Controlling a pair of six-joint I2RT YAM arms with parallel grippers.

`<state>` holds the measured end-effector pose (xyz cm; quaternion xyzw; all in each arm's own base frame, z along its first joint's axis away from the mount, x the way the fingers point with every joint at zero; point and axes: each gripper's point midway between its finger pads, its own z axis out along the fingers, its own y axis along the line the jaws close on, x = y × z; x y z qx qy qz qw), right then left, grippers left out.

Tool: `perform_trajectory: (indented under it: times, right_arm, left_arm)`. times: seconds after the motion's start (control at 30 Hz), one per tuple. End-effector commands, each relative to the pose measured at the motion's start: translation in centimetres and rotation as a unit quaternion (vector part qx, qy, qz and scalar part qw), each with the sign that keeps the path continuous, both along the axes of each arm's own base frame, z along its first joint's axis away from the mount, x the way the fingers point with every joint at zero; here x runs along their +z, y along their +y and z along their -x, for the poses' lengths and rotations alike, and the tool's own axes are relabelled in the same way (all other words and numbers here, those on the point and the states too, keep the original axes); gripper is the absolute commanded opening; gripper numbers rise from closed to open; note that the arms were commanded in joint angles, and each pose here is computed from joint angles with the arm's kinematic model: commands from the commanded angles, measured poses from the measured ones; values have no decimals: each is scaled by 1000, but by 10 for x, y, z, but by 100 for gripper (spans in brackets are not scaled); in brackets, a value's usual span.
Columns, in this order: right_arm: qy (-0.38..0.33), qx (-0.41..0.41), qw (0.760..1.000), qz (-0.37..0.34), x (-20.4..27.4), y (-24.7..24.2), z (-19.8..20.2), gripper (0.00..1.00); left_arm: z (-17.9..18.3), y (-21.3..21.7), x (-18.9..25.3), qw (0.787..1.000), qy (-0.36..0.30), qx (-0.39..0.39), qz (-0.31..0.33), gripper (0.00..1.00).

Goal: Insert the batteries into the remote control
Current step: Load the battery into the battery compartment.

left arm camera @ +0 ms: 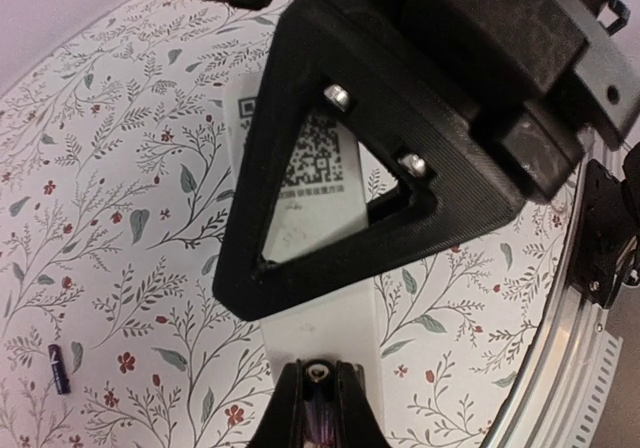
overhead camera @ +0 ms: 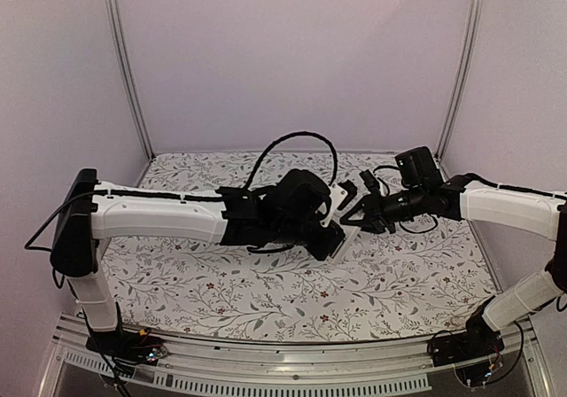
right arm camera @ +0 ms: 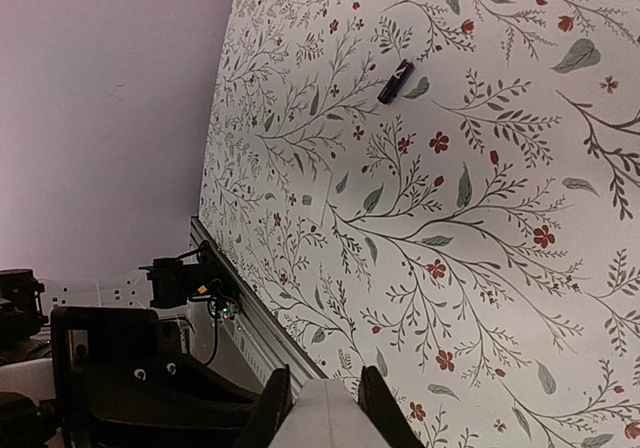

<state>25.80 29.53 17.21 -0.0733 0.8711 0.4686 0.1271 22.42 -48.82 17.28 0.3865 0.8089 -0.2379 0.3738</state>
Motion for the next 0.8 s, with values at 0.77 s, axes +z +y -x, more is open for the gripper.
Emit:
perform_trajectory:
  times: [0.77]
  right_arm:
    - [-29,9,1000,-5,18,3,-2,0]
  left_arm:
    - [2,8,-29,998,32,7,-48,2]
